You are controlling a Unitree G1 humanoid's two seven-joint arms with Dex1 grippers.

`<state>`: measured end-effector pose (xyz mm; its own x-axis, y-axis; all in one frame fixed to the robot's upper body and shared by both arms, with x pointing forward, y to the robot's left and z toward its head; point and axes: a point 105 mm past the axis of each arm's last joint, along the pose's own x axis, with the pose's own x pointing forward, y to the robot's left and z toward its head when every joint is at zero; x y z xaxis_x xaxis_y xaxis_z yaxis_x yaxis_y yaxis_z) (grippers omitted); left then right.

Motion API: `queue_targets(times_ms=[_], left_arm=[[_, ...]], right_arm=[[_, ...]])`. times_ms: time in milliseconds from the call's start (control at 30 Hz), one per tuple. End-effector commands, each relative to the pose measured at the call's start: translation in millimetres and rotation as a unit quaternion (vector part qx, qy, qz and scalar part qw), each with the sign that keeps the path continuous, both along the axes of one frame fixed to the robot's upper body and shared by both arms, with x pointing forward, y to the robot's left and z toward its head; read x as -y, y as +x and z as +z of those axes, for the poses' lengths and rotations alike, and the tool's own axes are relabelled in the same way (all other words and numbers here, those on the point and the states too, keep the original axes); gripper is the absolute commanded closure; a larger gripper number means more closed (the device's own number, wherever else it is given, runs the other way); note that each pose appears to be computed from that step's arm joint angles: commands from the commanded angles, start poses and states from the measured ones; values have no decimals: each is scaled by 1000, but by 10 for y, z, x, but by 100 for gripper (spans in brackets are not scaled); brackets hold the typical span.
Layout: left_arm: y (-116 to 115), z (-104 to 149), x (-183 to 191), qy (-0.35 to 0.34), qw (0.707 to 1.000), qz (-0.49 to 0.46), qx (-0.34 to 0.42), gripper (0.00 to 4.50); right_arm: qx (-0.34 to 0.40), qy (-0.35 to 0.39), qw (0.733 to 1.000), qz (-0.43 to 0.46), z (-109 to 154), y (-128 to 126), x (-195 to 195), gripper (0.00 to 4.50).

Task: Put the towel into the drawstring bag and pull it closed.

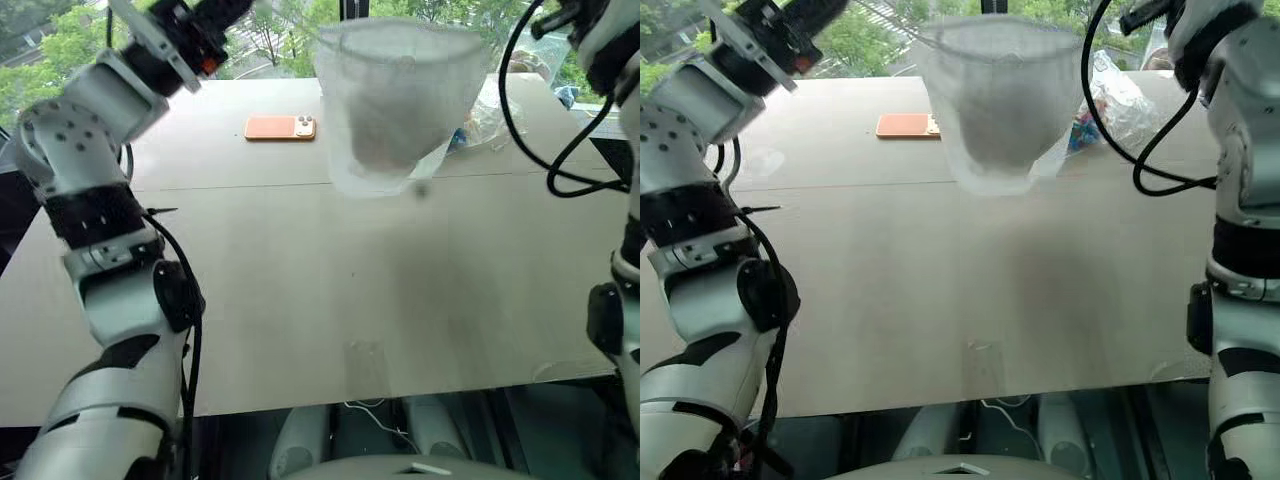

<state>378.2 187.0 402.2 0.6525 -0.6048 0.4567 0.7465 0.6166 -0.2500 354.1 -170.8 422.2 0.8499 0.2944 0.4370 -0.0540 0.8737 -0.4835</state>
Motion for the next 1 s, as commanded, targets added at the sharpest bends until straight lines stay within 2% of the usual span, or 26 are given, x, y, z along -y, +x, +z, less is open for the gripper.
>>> queue_targets(times_ms=[33,100,167,200,267,300,367,500,567,667,800,833,900,967,1000], left_arm=[[84,-56,-81,41,998,39,10,447],[42,-26,-63,47,998,28,26,447],[37,118,-204,8,999,41,32,447],[72,55,-236,26,998,55,26,447],[165,-223,-284,92,992,87,7,447],[239,-346,-435,98,988,122,-10,447],[328,-467,-696,86,980,178,-35,447],[476,-840,-1362,59,931,340,-118,447],[483,-835,-1378,47,931,343,-118,447],[499,-704,-1312,44,935,338,-94,447],[480,-605,-1390,8,934,346,-88,447],[479,-603,-1337,19,940,331,-82,447],[454,-661,-991,62,967,235,-71,447],[336,-850,-613,126,980,141,-59,447],[292,-1062,-503,149,979,127,-59,447]], right_arm=[[26,-43,999,-15,97,-47,25,450],[36,-71,996,-26,123,-83,59,450],[30,11,999,-12,227,-135,192,450],[7,7,1000,-18,119,-106,243,450],[-4,-35,997,-75,-44,-74,441,450],[-2,-44,992,-116,-61,-90,624,450],[3,-40,986,-165,-51,-138,870,450],[-3,-12,964,-266,-147,-218,1448,450],[5,-2,956,-295,-137,-273,1614,450],[19,-8,955,-297,-76,-304,1637,450],[27,-17,950,-311,-14,-358,1725,450],[23,-16,951,-309,-22,-369,1742,450],[-23,15,973,-231,-200,-312,1583,450],[-98,20,991,-90,-554,-275,1140,450],[-151,28,988,2,-868,-318,831,450]])
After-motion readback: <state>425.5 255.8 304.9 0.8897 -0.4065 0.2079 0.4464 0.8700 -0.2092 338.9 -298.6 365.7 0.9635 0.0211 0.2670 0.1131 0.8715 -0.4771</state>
